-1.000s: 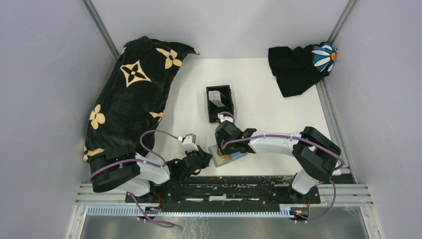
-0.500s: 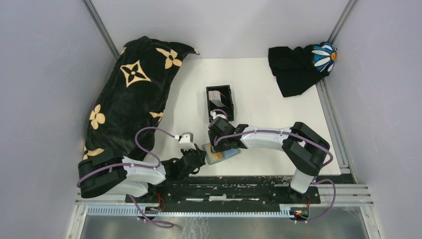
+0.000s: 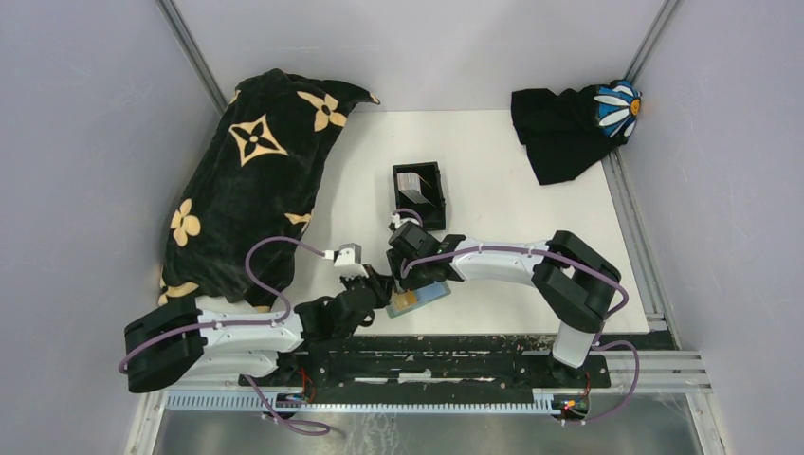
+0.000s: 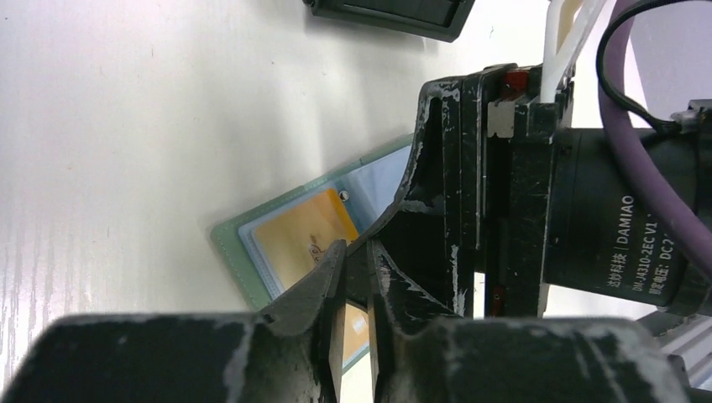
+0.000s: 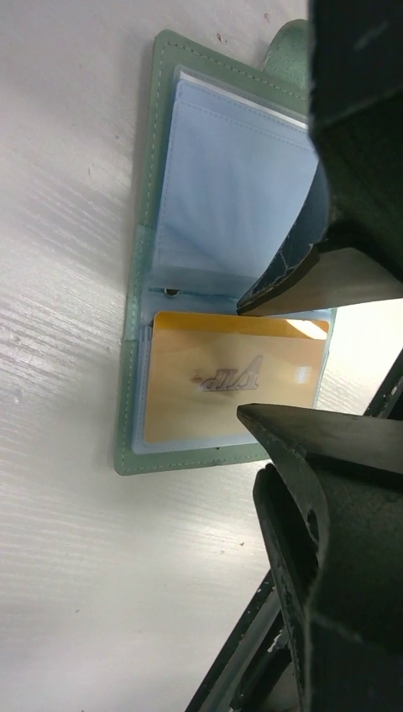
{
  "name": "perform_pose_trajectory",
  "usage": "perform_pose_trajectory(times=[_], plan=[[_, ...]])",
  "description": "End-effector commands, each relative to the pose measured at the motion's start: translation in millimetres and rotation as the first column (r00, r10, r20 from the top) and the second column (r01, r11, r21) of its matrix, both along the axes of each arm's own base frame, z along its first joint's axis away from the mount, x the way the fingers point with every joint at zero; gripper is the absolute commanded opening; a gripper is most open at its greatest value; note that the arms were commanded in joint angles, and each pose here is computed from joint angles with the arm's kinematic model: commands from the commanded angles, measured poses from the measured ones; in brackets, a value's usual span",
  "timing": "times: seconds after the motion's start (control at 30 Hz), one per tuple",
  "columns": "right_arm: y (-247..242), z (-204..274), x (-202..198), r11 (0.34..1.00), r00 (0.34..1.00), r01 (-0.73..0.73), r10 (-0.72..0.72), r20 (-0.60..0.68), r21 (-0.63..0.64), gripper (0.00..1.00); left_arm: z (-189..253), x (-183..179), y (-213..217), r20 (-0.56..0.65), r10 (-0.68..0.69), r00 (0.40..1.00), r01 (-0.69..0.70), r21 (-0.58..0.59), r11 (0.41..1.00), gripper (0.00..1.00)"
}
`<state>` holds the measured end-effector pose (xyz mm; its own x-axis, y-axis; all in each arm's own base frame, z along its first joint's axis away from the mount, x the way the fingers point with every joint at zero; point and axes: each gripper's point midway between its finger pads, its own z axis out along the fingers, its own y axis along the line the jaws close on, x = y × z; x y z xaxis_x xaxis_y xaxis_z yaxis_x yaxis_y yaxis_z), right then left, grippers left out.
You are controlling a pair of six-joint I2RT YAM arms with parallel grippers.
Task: Put the credit cards into the card holder
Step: Insert the credit card into the card holder.
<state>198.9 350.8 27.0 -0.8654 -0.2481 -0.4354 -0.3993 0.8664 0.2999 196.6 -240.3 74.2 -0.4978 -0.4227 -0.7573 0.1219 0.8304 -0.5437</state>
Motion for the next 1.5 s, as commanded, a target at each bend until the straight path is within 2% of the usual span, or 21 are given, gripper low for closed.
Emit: perform_pose_trajectory(times=[0.0,0.33,0.5,0.97,1.47], plan=[[19.2,29.0,3.7,0.997,0.997,-0.054,0.05,0.057,0.061,0.5,3.6,0.4,11.5,-0.009,0.057,0.998,-0.057,-0.03,0.998,0.24],[13.3,47.3,13.8,0.997,0.99,-0.054,0.047,0.133,0.049,0.56,-32.7,-16.9,32.3,-0.123,0.077,0.989,-0.075,0.016,0.997,0.42],[11.7,51.6,16.7,0.998,0.987,-0.057,0.05,0.151,0.042,0.58,-40.5,-22.5,32.4,-0.16,0.073,0.984,-0.074,0.001,0.997,0.48],[-11.0,55.7,23.4,1.0,0.982,-0.015,0.015,0.19,0.002,0.6,-51.0,-28.0,19.5,-0.212,0.043,0.976,-0.051,-0.032,0.998,0.51],[-65.9,32.5,30.6,0.992,0.978,0.089,-0.07,0.194,-0.087,0.59,-44.5,-21.2,11.5,-0.194,0.055,0.979,-0.065,-0.045,0.997,0.52]])
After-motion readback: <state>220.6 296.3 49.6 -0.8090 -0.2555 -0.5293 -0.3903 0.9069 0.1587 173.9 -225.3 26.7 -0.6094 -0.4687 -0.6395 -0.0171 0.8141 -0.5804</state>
